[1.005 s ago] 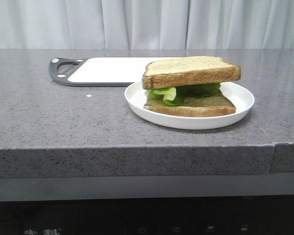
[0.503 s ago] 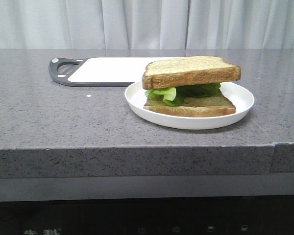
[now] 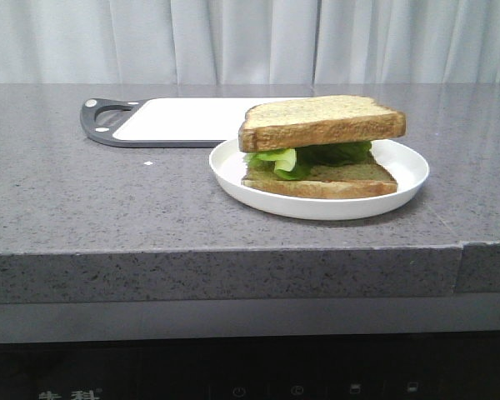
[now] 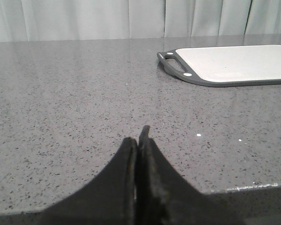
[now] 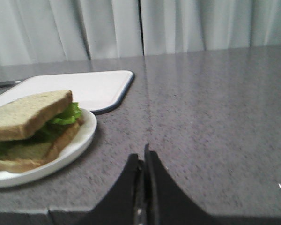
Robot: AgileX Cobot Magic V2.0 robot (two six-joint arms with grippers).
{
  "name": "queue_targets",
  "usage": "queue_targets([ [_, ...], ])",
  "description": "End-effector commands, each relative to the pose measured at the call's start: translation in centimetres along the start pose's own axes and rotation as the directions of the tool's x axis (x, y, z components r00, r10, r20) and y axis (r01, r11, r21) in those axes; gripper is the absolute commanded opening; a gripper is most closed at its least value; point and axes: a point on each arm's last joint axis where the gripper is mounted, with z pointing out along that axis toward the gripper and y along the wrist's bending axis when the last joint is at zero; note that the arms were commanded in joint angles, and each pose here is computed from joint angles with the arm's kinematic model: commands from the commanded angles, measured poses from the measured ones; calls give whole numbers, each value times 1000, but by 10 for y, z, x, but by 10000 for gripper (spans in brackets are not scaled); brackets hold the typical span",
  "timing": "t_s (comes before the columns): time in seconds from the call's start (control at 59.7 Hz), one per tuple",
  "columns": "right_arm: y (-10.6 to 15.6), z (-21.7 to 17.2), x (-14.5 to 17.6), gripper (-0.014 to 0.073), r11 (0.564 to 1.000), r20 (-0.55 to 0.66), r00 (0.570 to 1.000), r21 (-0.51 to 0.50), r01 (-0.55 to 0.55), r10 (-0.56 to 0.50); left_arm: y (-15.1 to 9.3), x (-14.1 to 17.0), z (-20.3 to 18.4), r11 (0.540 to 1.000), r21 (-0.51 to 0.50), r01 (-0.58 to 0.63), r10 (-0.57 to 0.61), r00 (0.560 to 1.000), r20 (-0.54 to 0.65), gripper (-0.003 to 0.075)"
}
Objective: Left arm grabs bread, right arm adds lettuce
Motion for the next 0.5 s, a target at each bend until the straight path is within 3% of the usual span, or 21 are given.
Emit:
queue_targets([
  [0.0, -4, -1, 1, -61, 999, 91, 996, 38, 9, -12, 1, -7, -1, 1000, -5, 14, -13, 995, 100, -20],
  [0.486, -5, 0, 10, -61, 999, 45, 999, 42, 15, -17, 1, -7, -1, 1000, -5, 14, -13, 995, 100, -21],
])
